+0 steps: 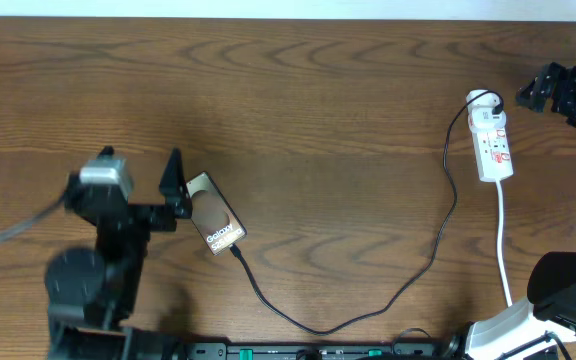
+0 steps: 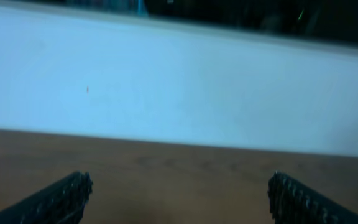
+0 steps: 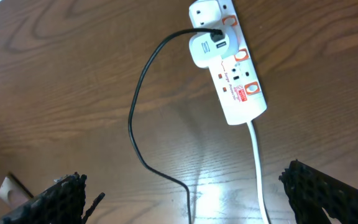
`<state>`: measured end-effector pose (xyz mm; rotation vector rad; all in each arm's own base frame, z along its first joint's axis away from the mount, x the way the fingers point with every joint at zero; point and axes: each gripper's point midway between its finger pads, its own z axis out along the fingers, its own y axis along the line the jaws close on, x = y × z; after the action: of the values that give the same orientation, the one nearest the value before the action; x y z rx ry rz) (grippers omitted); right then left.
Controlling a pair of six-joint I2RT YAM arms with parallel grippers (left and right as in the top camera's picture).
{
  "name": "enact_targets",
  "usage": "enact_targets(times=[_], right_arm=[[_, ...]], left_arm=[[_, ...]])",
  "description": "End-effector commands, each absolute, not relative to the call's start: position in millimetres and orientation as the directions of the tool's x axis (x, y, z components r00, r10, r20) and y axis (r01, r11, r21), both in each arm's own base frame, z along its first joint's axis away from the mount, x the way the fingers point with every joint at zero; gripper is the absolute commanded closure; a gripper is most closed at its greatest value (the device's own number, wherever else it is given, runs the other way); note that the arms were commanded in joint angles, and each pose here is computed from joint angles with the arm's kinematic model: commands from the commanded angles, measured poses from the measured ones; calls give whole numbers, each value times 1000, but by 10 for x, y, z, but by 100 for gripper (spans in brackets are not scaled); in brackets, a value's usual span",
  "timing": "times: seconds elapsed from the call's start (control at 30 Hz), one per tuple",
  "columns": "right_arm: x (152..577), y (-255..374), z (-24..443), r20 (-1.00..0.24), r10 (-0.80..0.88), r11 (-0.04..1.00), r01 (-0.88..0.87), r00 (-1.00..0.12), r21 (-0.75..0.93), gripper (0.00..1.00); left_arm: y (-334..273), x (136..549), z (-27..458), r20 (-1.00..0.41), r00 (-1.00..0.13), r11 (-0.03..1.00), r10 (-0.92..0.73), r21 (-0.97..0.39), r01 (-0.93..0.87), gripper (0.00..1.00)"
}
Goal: Plug charger to phone and switch on socket
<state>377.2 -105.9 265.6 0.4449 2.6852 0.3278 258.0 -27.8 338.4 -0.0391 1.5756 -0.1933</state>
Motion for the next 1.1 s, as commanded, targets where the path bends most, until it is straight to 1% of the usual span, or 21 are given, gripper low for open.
enact_targets(times=[0.0, 0.1, 0.2, 0.27, 0.47, 0.57, 0.8, 0.97, 1.07], right_arm=[[3772, -1037, 2702, -351, 361, 918, 262, -864, 299, 1], [3772, -1037, 2702, -351, 361, 918, 262, -864, 299, 1], [3772, -1037, 2702, -351, 361, 918, 262, -864, 299, 1], [3772, -1036, 2704, -352, 361, 918, 262, -864, 299, 1], [3772, -1036, 2704, -352, 361, 918, 262, -864, 299, 1], [3771, -1037, 2703, -351, 361, 918, 262, -864, 299, 1], [3772, -1037, 2702, -351, 361, 918, 262, -864, 299, 1], [3772, -1037, 2702, -351, 361, 918, 262, -864, 299, 1], [3772, -1036, 2704, -352, 361, 918, 262, -864, 299, 1]], left_arm=[[-278, 2491, 3257, -982, 97, 979, -164, -150, 135, 7], [-282, 2417, 3218, -959, 229, 976, -167, -128, 176, 7], [-264, 2358, 3108, -938, 308, 976, -159, -103, 192, 7], [-238, 2340, 3009, -933, 325, 978, -151, -93, 187, 7], [-114, 2331, 2745, -938, 321, 987, -129, -89, 138, 7], [-67, 2353, 2617, -950, 285, 989, -127, -97, 115, 7], [-4, 2402, 2233, -980, 145, 989, -137, -128, 74, 7], [11, 2451, 1942, -986, 73, 987, -151, -146, 61, 7], [34, 2459, 1690, -983, -29, 983, -182, -183, 32, 7]])
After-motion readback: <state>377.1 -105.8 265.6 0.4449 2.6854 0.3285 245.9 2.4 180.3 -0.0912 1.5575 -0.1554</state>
